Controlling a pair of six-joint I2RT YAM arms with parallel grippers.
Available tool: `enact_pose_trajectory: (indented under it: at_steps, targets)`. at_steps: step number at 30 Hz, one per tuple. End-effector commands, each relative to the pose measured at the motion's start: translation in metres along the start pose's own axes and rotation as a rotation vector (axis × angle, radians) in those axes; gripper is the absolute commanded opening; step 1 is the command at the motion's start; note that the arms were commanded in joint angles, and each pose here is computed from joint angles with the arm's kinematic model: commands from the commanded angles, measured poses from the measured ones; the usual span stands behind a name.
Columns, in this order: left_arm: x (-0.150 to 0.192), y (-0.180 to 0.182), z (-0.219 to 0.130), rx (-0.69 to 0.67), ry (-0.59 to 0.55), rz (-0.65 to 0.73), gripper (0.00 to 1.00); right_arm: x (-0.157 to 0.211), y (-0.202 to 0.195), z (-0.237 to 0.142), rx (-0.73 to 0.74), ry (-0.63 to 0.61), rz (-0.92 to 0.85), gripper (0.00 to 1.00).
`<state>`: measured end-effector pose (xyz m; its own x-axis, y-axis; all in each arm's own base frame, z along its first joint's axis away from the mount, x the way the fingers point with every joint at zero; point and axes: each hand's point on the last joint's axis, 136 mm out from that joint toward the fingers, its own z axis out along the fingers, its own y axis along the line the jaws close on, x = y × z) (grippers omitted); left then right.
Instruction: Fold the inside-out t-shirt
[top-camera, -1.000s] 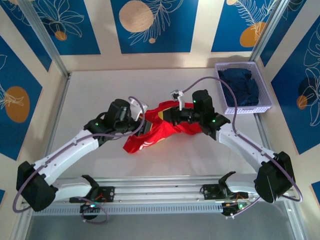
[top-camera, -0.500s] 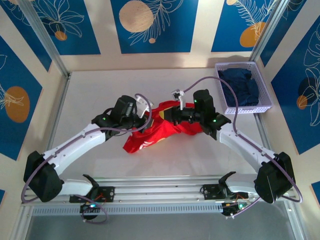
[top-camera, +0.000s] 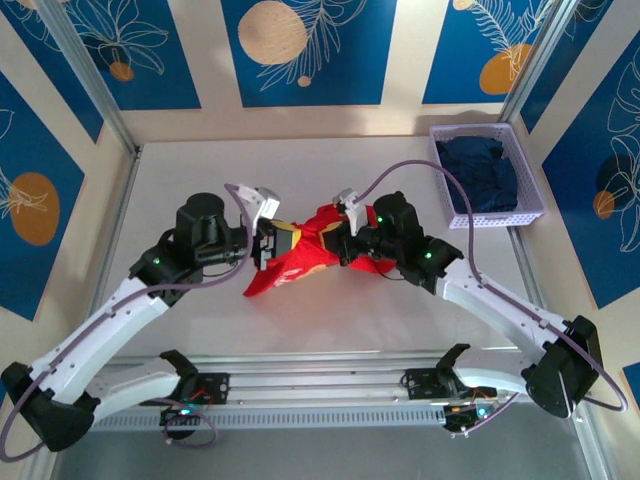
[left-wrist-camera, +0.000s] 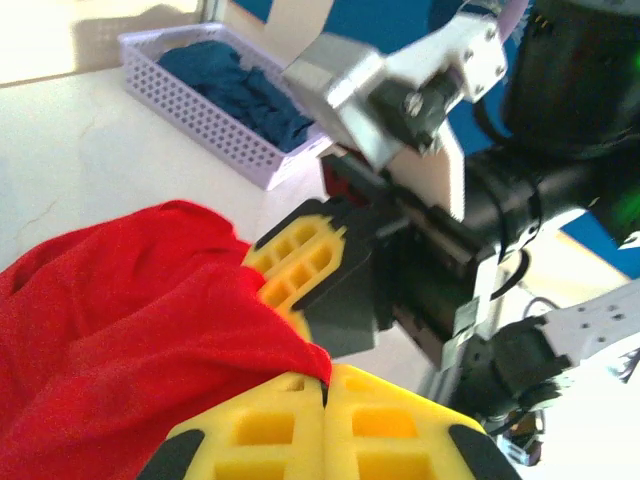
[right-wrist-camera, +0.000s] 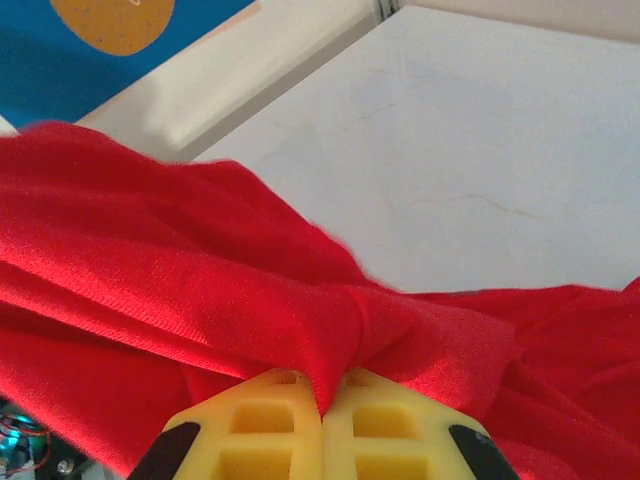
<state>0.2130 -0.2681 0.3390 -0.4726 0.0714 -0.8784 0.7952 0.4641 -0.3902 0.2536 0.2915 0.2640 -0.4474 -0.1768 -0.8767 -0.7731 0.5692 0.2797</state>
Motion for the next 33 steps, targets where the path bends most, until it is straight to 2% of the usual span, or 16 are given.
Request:
enact_pose_trajectory:
  at_steps: [1,4,6,8,10,14,19,24,28,33]
  targets:
    - [-0.005,-0.013,-0.003,0.078,-0.015,-0.011,0.00,-0.011,-0.009,-0.007,0.101,-0.027,-0.088,0.00]
    - [0.007,-0.005,-0.002,0.044,0.023,0.017,0.00,-0.013,-0.014,-0.010,0.122,-0.024,-0.042,0.02]
    - [0.013,-0.005,-0.002,0.052,0.030,0.051,0.00,-0.013,-0.029,-0.015,0.190,0.000,0.042,0.04]
    - [0.019,-0.006,-0.001,0.068,0.035,0.081,0.00,-0.012,-0.037,-0.019,0.216,0.027,0.109,0.02]
    - [0.027,-0.003,0.002,0.072,0.052,0.096,0.00,-0.015,-0.029,-0.021,0.156,0.012,0.137,0.00]
    - [0.053,0.013,0.018,0.046,0.143,0.067,0.00,-0.033,0.001,-0.029,-0.062,-0.072,0.175,0.00]
    - [0.064,0.023,0.030,0.035,0.191,0.032,0.11,-0.044,0.024,-0.035,-0.203,-0.099,0.159,0.00]
    - [0.049,0.029,0.027,-0.031,0.152,0.061,0.26,-0.040,0.025,-0.033,-0.222,-0.084,0.160,0.00]
    - [0.046,0.037,0.029,-0.078,0.168,0.075,0.33,-0.037,0.026,-0.032,-0.232,-0.074,0.154,0.00]
    - [0.046,0.036,0.035,-0.072,0.197,0.074,0.43,-0.034,0.023,-0.027,-0.224,-0.054,0.153,0.00]
